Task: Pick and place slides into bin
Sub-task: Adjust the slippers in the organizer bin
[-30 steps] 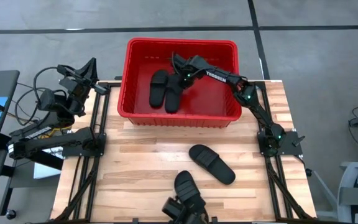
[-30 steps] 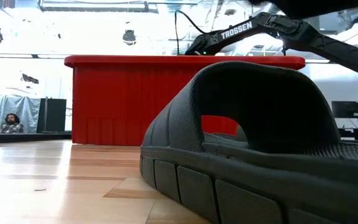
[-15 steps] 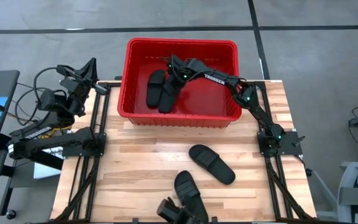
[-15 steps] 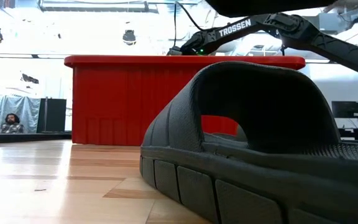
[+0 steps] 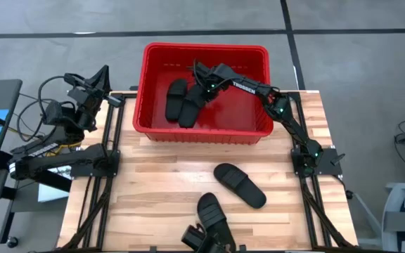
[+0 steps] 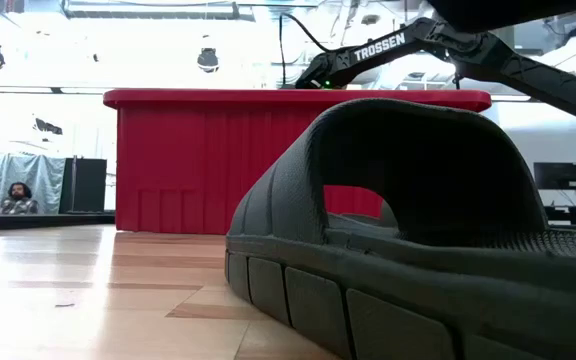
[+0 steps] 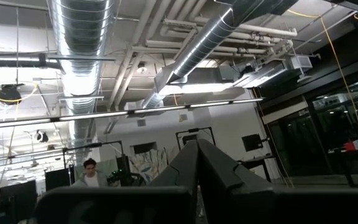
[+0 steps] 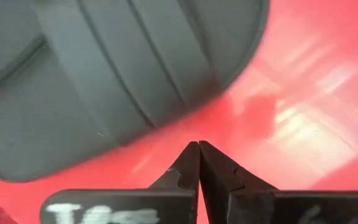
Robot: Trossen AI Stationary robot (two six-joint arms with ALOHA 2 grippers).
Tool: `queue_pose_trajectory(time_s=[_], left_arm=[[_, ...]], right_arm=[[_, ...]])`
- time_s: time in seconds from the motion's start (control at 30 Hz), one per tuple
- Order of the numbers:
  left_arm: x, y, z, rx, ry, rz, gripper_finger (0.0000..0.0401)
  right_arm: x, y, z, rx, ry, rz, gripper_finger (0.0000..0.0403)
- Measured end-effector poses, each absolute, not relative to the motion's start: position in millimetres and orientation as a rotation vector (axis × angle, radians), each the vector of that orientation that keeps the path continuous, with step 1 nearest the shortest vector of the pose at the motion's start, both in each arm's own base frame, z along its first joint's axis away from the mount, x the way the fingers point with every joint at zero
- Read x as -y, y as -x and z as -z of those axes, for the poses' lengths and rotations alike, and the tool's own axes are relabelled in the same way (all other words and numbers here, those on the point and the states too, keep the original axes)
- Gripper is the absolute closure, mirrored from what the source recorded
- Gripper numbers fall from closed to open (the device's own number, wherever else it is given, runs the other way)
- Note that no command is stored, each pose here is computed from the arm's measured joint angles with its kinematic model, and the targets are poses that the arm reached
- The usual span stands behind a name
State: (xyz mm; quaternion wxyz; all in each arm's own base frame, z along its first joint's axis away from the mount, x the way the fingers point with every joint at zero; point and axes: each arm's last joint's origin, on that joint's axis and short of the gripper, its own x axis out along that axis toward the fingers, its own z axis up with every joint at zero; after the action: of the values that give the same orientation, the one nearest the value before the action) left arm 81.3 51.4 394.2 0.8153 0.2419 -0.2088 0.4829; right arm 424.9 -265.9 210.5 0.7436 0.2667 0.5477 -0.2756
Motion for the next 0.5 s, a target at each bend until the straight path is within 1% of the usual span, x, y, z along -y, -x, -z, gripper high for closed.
queue_pose_trajectory(time_s=[0.17,0.3,0.4,0.5], left_arm=[[-51,-81,-394,0.446,-0.516,-1.030,0.0401],[-51,-81,-394,0.446,-0.516,-1.031,0.0401],[-51,-81,-394,0.446,-0.516,-1.031,0.0401],[-51,-81,-394,0.446,-0.516,-1.031,0.0401]], right_arm=[[262,-445,-216,-1.022,-0.632,0.487,0.0403],[267,-455,-223,-0.880,-0.672,0.449,0.0403],[269,-454,-223,-0.870,-0.684,0.446,0.0403],[271,-445,-219,-0.944,-0.705,0.469,0.0403]])
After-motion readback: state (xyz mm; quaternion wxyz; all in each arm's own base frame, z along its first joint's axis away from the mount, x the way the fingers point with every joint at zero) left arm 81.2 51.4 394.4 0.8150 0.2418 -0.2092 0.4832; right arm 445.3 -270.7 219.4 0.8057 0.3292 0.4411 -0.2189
